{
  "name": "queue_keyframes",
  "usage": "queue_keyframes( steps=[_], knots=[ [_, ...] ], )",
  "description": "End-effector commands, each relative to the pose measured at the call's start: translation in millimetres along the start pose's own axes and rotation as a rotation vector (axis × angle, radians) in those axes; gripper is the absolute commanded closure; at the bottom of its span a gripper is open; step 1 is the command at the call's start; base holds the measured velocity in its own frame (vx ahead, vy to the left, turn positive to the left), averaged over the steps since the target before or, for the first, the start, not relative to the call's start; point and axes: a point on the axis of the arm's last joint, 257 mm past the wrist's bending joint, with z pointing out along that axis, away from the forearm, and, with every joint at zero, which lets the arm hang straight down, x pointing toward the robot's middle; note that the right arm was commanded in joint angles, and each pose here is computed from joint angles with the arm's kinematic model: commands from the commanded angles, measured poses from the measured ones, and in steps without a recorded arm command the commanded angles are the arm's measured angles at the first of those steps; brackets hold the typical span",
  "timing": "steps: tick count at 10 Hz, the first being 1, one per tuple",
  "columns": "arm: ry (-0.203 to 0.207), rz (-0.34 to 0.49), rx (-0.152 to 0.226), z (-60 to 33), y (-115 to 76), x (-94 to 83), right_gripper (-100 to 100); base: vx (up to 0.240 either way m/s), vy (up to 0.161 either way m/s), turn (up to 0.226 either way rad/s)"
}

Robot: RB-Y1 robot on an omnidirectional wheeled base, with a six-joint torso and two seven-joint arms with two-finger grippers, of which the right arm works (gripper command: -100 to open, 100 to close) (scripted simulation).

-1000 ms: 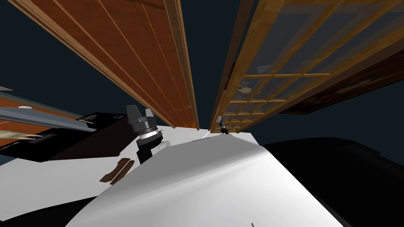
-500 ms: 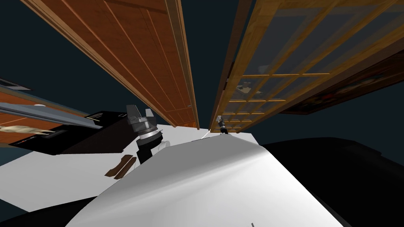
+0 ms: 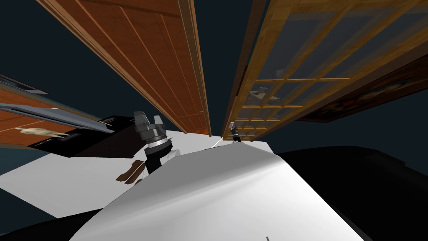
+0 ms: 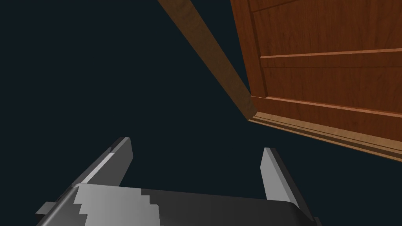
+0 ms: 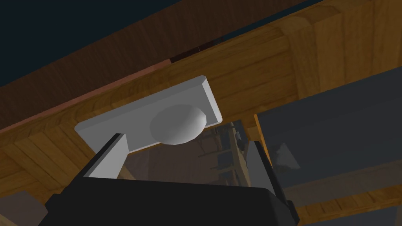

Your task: Pull the door open

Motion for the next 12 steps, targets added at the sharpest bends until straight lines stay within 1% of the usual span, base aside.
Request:
queue_keyframes(
  steps=[1,2,4,5,6,7,8,9,10,11,12],
  knots=[
    [-0.007,0.065,-0.003,0.6,-0.4,0.8,-100,-0.050,-0.017,0.040],
    [-0.007,0.072,-0.003,0.6,-0.4,0.8,-100,-0.039,-0.012,0.023],
    [-0.019,0.164,-0.009,1.7,-1.5,2.3,-100,-0.054,-0.013,0.057],
    [-0.019,0.181,-0.009,1.7,-1.5,2.3,-100,-0.061,-0.010,0.039],
    [-0.025,0.230,-0.013,2.2,-2.1,3.1,-100,-0.053,-0.017,0.063],
    [-0.025,0.236,-0.013,2.2,-2.1,3.1,-100,-0.043,-0.021,0.024],
    [-0.031,0.289,-0.016,2.8,-2.8,3.8,-100,-0.045,-0.024,0.036],
    [-0.037,0.329,-0.019,3.2,-3.5,4.6,-100,-0.069,-0.037,0.069],
    [-0.037,0.347,-0.020,3.2,-3.5,4.6,-100,-0.056,-0.018,0.041],
    [-0.043,0.396,-0.023,3.7,-4.2,5.4,-100,-0.059,-0.012,0.050],
    [-0.043,0.402,-0.024,3.7,-4.2,5.4,-100,-0.046,-0.010,0.029]
  ],
)
